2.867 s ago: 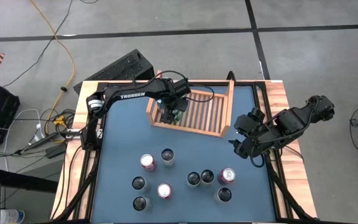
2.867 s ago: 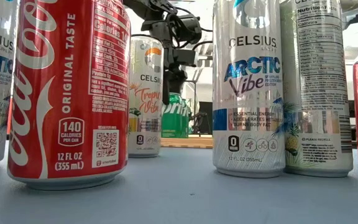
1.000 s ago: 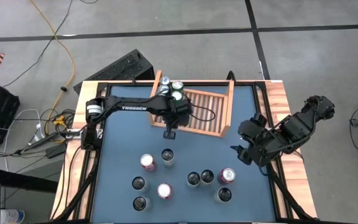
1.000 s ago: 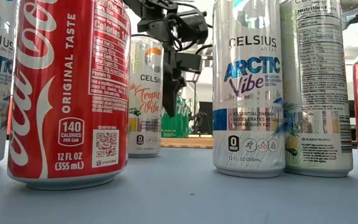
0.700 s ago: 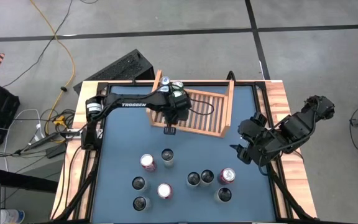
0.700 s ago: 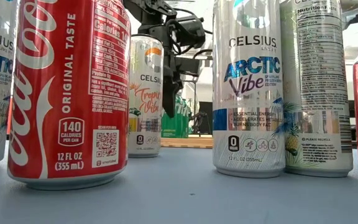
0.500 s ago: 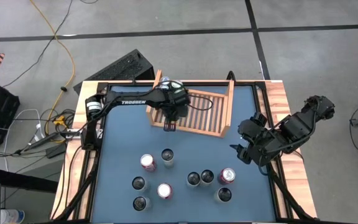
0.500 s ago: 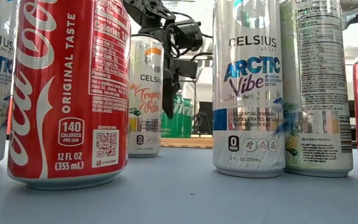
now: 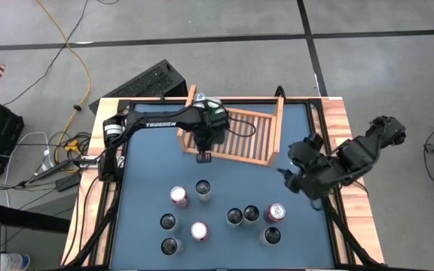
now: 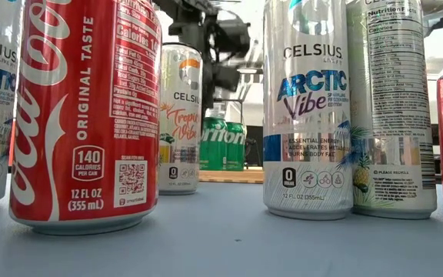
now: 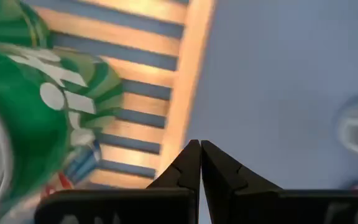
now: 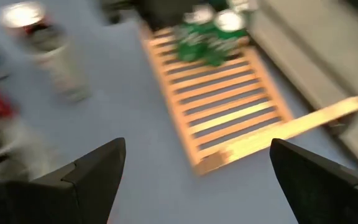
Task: Place canned beverage on shelf
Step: Adjust the soda cans on the shelf
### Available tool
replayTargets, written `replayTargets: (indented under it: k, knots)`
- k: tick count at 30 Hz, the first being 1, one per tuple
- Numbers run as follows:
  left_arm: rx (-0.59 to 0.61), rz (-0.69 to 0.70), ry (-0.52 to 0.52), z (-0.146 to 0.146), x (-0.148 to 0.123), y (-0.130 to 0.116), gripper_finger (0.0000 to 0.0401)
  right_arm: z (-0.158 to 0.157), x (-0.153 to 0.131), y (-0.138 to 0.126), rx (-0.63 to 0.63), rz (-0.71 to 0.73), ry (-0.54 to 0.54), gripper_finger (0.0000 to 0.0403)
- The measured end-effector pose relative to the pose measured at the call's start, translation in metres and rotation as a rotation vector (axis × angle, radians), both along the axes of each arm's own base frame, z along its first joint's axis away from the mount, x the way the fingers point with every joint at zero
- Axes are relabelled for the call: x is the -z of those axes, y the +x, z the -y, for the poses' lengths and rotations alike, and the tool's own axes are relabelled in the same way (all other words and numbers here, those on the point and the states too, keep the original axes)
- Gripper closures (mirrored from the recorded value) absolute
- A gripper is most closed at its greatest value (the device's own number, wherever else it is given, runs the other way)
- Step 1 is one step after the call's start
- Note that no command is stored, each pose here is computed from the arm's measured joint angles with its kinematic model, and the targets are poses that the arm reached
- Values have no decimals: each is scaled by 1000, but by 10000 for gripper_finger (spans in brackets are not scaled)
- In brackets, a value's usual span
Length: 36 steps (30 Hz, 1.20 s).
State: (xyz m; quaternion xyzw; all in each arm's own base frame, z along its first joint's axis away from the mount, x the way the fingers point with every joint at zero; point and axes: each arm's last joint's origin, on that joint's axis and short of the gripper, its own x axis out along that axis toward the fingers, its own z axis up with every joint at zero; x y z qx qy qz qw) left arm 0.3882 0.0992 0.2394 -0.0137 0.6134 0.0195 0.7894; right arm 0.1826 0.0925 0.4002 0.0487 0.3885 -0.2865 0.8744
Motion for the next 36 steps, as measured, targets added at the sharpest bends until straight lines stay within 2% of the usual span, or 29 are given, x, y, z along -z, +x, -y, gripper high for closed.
replayTargets:
  k: [4,6,8,14,19,20,22,26,36]
  knots:
    - [-10,101,26,19,-48,-8,401,20,21,12,122,-36,-123,28]
    - [-39,165,46,28,-78,-20,401,32,29,20,178,-52,-145,46]
    - [-85,229,67,35,-106,-35,401,43,36,30,180,-69,-158,77]
    - [-191,493,94,51,-176,-88,401,81,58,76,97,43,-109,217]
    - [-283,644,162,55,-212,-128,401,125,64,96,130,164,-76,366]
    - [-293,670,178,55,-217,-135,401,134,65,100,134,176,-77,384]
    - [-290,693,213,56,-224,-146,401,151,71,107,135,172,-61,391]
    - [-265,710,285,57,-232,-160,401,181,93,125,104,157,43,400]
    - [-193,720,396,59,-242,-180,401,219,153,153,167,43,142,403]
